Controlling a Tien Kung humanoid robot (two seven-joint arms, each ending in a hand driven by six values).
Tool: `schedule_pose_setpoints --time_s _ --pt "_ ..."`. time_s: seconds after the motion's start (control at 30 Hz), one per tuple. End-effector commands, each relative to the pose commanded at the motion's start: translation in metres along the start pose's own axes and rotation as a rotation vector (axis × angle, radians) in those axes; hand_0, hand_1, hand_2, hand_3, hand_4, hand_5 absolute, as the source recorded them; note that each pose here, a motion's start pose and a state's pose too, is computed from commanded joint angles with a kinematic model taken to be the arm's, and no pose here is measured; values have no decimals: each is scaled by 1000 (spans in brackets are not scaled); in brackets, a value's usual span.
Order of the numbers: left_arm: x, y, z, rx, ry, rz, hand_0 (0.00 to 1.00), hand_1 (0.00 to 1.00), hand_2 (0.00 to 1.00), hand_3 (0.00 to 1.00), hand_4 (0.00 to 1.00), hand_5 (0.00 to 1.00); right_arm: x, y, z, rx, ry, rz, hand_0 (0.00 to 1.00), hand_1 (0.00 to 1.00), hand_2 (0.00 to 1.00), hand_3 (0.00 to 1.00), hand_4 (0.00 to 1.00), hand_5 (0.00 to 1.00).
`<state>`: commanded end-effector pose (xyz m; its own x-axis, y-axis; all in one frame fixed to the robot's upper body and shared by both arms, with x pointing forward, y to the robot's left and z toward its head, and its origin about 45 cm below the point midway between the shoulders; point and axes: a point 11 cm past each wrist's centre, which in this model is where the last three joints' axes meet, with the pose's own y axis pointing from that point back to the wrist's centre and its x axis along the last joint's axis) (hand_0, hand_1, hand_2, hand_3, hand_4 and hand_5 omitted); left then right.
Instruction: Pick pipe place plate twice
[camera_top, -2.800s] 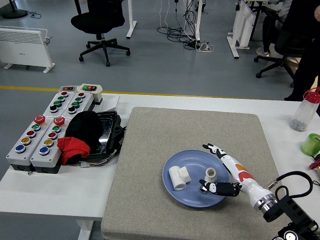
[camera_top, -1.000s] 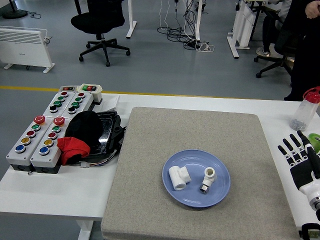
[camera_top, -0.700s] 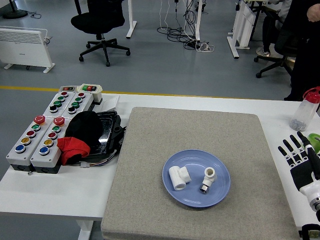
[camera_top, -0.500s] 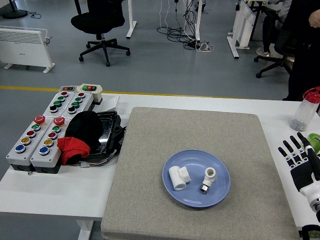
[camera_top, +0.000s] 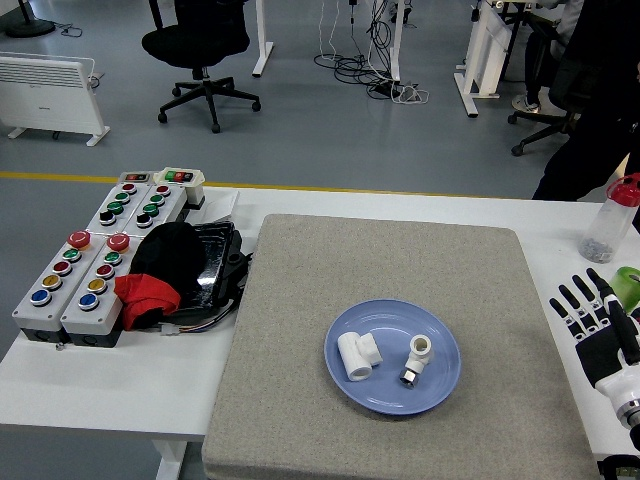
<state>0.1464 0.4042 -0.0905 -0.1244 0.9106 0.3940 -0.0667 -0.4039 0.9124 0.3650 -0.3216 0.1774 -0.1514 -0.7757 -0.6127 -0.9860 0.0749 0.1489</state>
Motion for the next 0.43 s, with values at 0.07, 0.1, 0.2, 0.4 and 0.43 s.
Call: schedule_pose_setpoints --time_s 0.07,0.1,0.2,0.4,0.43 --pt "0 0 0 1 -1 0 715 743 710 650 399 998 0 0 0 -1 3 -2 797 754 821 762 561 572" --pt "0 0 0 0 -1 0 715 743 710 650 399 998 0 0 0 -1 5 -4 797 754 821 762 561 572" --pt "0 0 0 -1 1 0 714 743 710 651 399 998 -1 0 0 -2 11 -13 816 768 828 769 559 581" --pt "0 1 4 -7 7 -1 714 743 710 651 399 998 -5 -1 -1 -2 40 -38 816 768 828 769 559 581" --pt "1 1 4 -7 8 -1 714 743 710 651 399 998 -6 -1 -1 -2 44 -40 816 768 828 769 559 581"
